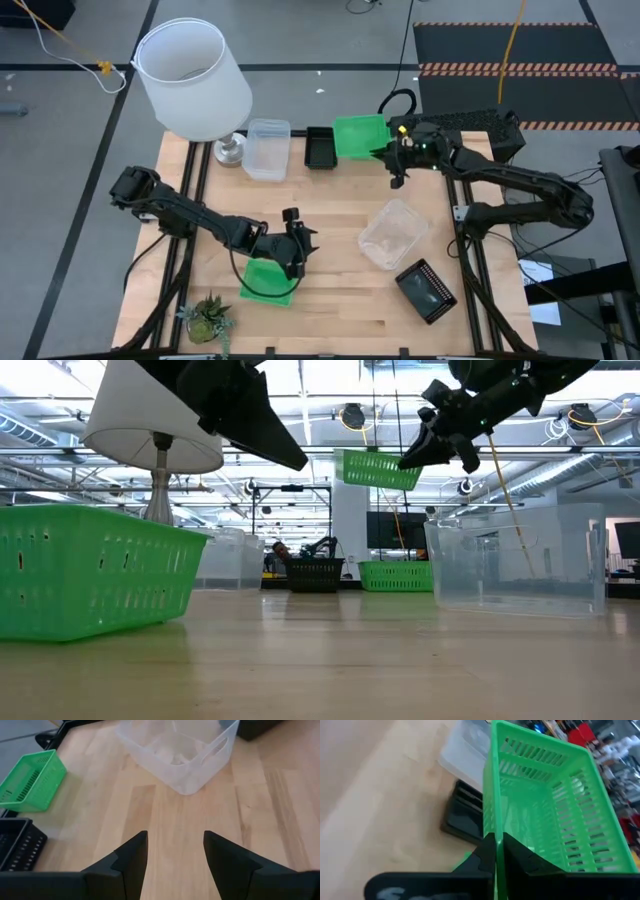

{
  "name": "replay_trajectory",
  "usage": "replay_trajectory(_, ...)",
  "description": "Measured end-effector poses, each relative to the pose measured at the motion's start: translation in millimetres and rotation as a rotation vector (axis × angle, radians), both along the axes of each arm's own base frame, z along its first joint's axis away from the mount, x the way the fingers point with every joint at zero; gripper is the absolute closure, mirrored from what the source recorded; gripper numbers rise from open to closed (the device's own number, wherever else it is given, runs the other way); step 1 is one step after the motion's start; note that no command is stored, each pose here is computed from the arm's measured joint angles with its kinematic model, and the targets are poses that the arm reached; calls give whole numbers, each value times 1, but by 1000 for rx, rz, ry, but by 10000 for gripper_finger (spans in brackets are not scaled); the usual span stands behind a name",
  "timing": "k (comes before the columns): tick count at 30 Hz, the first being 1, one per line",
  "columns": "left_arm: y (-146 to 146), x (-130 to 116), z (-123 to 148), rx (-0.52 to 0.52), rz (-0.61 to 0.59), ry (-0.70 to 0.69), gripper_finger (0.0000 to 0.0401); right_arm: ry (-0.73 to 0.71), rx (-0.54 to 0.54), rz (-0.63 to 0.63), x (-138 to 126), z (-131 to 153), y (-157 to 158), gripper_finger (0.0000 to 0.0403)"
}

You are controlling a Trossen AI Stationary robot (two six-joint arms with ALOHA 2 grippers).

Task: Stack baskets by color
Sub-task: Stack the middle green bin on the top green bin

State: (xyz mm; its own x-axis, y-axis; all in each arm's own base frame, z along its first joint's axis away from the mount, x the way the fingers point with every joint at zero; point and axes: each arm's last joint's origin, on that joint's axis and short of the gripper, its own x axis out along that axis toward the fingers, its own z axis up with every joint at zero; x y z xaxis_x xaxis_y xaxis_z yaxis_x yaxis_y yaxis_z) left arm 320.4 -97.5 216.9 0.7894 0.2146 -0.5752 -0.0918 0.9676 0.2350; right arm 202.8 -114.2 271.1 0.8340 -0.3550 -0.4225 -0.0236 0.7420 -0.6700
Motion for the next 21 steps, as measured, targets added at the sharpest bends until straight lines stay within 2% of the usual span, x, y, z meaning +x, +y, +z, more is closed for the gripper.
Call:
replay_trajectory(6,0,0,0,-1,1,0,206,-14,4,-12,-15,0,-24,394)
replay_trajectory(12,0,0,0,-2,1,-1,206,-20,65,-24,-27,-8,-47,394)
replay_trajectory(21,0,0,0,-2,0,-1,206,3,134,-66,-26,-32,-77,394)
